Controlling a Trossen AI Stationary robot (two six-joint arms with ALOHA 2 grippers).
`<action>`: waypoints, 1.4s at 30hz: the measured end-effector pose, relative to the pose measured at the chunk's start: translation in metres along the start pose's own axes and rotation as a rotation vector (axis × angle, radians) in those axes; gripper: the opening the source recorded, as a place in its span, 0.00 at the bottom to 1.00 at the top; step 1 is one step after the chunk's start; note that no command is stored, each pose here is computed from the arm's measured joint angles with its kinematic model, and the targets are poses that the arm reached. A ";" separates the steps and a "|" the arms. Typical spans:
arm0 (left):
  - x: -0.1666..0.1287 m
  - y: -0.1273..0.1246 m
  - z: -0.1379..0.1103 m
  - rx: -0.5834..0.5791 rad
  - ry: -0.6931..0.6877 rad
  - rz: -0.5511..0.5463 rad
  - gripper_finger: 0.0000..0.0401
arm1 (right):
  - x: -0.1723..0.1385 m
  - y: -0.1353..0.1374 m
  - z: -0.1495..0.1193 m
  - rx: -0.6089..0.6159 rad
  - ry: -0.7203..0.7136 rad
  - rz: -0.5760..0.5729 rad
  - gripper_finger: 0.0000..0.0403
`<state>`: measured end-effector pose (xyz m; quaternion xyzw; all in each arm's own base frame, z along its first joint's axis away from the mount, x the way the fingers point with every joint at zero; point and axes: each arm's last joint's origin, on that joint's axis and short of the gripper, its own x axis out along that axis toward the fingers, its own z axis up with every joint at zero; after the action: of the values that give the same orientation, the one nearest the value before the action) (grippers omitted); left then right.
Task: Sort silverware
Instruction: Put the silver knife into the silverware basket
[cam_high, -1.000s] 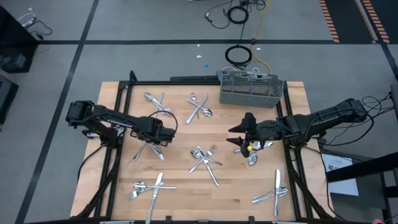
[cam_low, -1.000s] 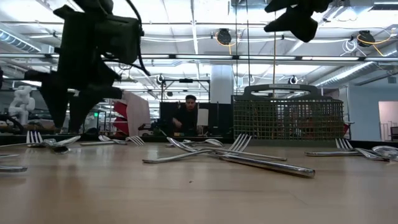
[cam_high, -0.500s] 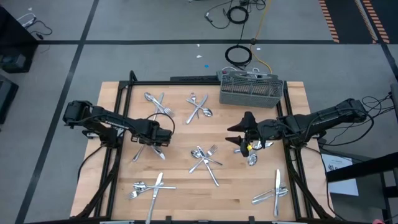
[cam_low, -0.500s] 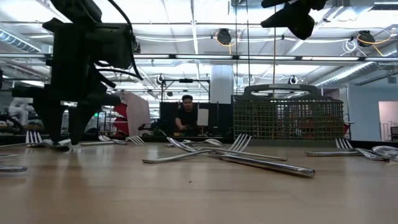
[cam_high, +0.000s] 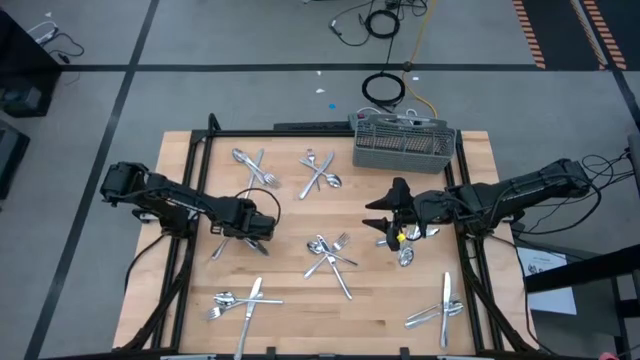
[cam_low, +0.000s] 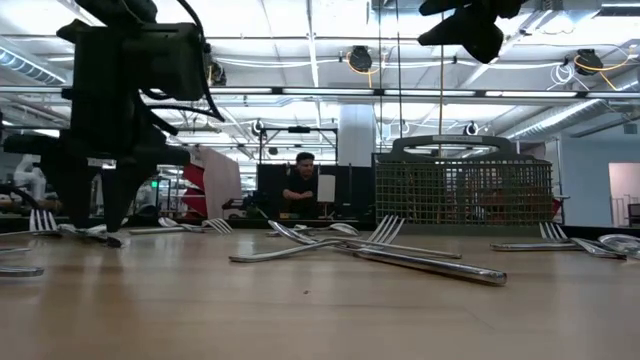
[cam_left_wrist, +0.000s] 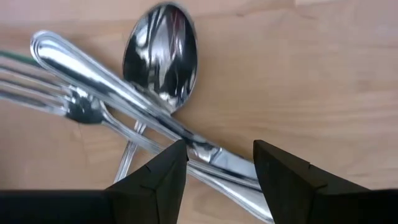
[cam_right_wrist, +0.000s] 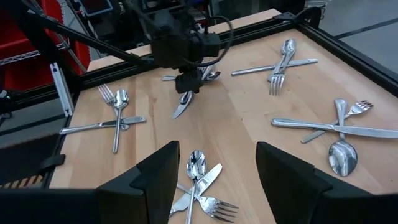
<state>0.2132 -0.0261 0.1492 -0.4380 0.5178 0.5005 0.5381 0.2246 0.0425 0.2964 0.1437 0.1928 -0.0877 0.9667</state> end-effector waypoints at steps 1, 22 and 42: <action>0.000 0.000 -0.002 -0.001 0.000 0.002 0.49 | 0.000 -0.001 0.000 -0.002 -0.001 -0.004 0.50; 0.000 0.003 -0.008 -0.075 -0.042 0.016 0.49 | 0.003 -0.010 0.005 0.002 -0.012 -0.035 0.50; -0.008 0.000 -0.014 -0.063 0.018 -0.006 0.49 | 0.003 -0.009 0.004 -0.020 0.000 -0.007 0.50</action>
<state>0.2118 -0.0407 0.1559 -0.4604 0.5053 0.5110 0.5210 0.2267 0.0322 0.2965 0.1334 0.1944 -0.0892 0.9677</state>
